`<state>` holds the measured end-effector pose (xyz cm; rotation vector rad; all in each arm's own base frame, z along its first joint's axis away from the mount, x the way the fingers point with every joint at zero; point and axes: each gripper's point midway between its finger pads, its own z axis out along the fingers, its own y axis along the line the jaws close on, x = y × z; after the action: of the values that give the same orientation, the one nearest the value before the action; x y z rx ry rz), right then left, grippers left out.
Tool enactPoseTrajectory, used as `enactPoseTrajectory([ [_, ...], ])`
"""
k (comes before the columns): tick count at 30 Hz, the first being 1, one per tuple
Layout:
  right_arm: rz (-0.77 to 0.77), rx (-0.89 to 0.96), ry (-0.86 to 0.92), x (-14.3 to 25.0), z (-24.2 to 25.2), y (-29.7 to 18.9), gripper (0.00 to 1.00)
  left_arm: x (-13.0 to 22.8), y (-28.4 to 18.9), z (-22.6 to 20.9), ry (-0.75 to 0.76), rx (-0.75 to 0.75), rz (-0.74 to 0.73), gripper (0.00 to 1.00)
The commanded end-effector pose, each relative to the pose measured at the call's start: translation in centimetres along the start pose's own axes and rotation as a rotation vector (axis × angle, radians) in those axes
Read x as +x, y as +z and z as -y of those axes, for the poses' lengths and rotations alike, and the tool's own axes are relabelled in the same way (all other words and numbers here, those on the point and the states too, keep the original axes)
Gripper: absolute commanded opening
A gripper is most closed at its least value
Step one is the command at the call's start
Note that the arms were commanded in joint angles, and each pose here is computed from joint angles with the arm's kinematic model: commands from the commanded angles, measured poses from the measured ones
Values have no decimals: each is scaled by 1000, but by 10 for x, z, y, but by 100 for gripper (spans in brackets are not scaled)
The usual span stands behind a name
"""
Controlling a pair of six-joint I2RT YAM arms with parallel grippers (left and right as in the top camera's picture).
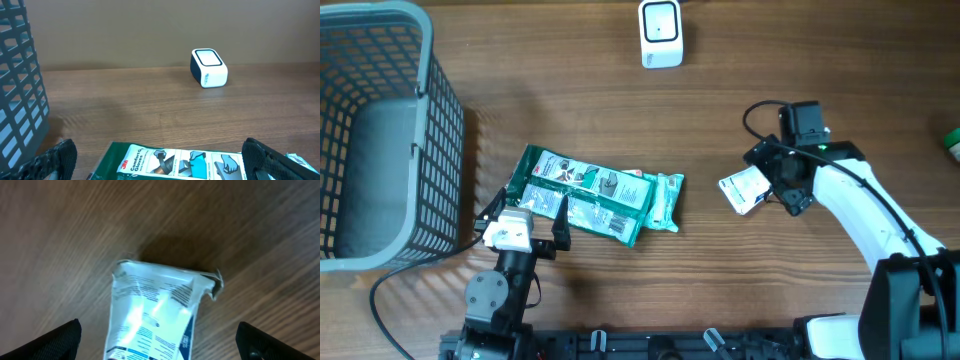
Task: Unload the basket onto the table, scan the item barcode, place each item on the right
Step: 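Grasp the white box on the table with the right gripper, then lift the white box and hold it under the scanner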
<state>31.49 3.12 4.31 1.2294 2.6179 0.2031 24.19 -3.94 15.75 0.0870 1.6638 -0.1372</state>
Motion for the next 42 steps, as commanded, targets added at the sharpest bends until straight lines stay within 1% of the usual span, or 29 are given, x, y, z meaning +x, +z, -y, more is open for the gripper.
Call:
enactPoseTrajectory([
  [1,-21,-34,-6,0,-9,5,100,1,0,0,-6,-4,2,100],
  [6,-68,56,-1,8,6,31,100,1,0,0,-6,-4,2,100],
  [9,-107,123,55,16,18,55,100,1,0,0,-6,-3,2,100],
  [11,-108,139,60,16,20,66,100,1,0,0,-6,-3,2,100],
  [13,-98,164,81,15,25,74,91,1,0,0,-6,-3,2,100],
  [17,-90,162,80,13,24,75,74,1,0,0,-6,-4,2,100],
  [20,-138,106,51,19,12,73,72,1,0,0,-6,-4,2,100],
  [21,-169,59,32,22,0,69,67,1,0,0,-6,-3,2,100],
  [23,-232,-49,4,27,-26,56,62,1,0,0,-6,-3,2,100],
  [27,-337,-298,-43,35,-79,13,62,1,0,0,-6,-3,2,100],
  [30,-384,-455,-102,42,-103,-16,62,1,0,0,-6,-3,2,100],
  [32,-421,-623,-202,49,-127,-42,62,1,0,0,-6,-4,2,100],
  [34,-457,-752,-275,55,-143,-60,62,1,0,0,-6,-3,2,100],
  [37,-432,-947,-443,57,-164,-85,62,1,0,0,-6,-3,2,100],
  [39,-434,-1102,-583,64,-174,-109,64,1,0,0,-6,-3,2,100],
  [40,-451,-1185,-651,70,-176,-123,66,1,0,0,-6,-3,2,100],
  [41,-487,-1304,-740,78,-177,-144,66,1,0,0,-6,-3,2,100],
  [42,-502,-1357,-779,81,-176,-154,66,1,0,0,-6,-3,2,100],
])
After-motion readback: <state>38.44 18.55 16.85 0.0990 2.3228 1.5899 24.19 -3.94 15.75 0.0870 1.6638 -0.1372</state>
